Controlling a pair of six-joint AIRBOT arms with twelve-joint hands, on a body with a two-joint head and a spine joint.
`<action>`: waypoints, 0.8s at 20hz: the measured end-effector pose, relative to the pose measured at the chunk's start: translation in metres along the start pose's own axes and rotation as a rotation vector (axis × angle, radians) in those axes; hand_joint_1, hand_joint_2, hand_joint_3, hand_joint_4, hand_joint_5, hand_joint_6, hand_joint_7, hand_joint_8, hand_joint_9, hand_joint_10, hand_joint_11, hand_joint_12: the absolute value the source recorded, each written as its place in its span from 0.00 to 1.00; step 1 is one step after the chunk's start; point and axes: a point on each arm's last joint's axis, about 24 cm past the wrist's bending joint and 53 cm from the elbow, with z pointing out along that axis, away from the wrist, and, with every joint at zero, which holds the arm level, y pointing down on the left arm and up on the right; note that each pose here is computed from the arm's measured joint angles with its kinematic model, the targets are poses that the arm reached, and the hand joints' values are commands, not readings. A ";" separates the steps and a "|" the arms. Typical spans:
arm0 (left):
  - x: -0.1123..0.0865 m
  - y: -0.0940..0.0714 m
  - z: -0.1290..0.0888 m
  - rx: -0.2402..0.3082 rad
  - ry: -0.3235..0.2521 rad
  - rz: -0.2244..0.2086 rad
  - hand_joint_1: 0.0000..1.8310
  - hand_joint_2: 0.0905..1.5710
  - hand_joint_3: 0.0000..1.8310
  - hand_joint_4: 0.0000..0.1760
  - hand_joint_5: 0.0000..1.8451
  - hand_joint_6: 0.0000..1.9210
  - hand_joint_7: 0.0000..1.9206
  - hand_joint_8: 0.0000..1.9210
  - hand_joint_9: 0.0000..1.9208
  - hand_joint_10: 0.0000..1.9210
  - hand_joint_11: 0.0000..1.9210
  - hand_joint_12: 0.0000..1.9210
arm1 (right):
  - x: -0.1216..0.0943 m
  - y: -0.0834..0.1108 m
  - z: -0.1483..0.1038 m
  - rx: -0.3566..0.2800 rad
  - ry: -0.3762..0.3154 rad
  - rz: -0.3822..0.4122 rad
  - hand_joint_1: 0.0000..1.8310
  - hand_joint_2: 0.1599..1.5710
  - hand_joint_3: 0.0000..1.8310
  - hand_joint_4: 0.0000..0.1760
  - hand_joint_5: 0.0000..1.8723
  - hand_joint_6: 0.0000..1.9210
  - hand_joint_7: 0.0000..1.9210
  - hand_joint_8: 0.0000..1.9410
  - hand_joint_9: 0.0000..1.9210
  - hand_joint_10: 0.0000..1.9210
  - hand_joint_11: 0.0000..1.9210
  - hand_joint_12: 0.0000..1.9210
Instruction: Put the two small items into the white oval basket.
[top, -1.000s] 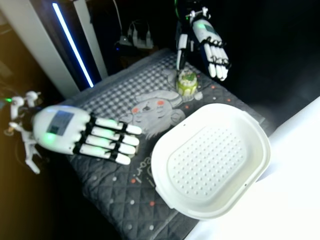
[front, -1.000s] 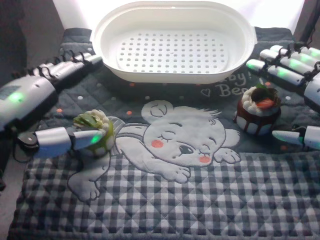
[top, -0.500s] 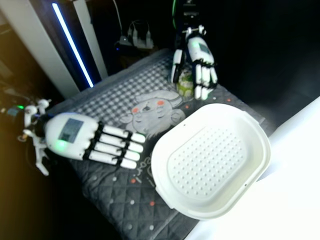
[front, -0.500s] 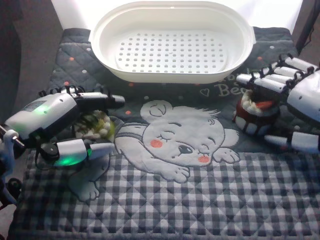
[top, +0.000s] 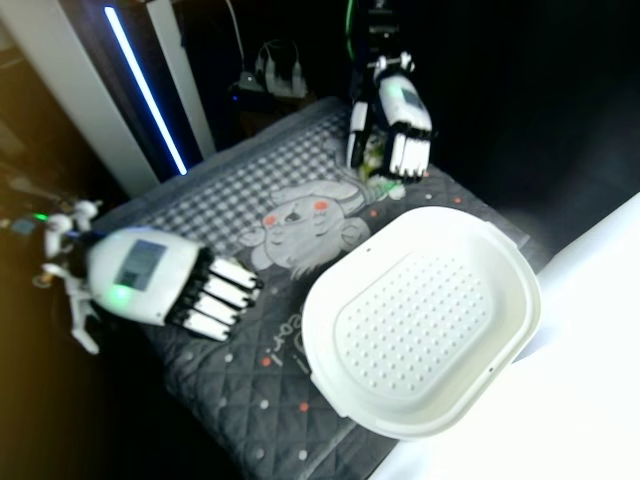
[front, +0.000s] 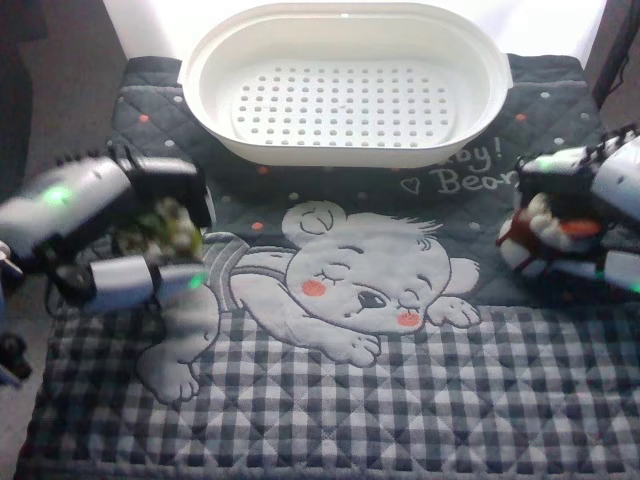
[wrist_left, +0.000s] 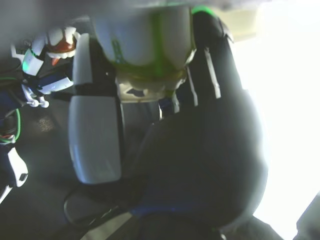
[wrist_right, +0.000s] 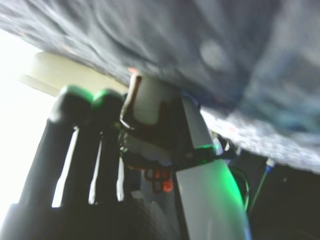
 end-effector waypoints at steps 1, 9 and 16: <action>-0.013 -0.008 0.002 0.025 -0.039 0.003 0.73 0.77 0.00 0.00 0.36 0.66 0.40 0.67 0.41 0.82 0.34 0.92 | -0.011 0.004 0.002 -0.013 -0.026 -0.003 0.67 0.76 0.00 0.00 0.38 0.68 0.40 0.72 0.53 0.86 0.50 0.98; -0.072 -0.069 0.086 0.175 -0.146 0.065 0.72 0.78 0.00 0.00 0.35 0.70 0.39 0.70 0.38 0.82 0.26 0.94 | -0.058 0.054 0.060 -0.121 -0.146 -0.083 0.61 0.77 0.00 0.00 0.40 0.69 0.47 0.90 0.59 0.98 0.64 1.00; -0.068 -0.041 0.161 0.027 -0.086 0.064 0.71 0.79 0.00 0.00 0.35 0.69 0.35 0.75 0.39 0.82 0.37 0.91 | -0.054 0.045 0.135 -0.054 -0.112 -0.064 0.71 0.76 0.00 0.00 0.36 0.65 0.40 0.72 0.41 0.83 0.36 0.91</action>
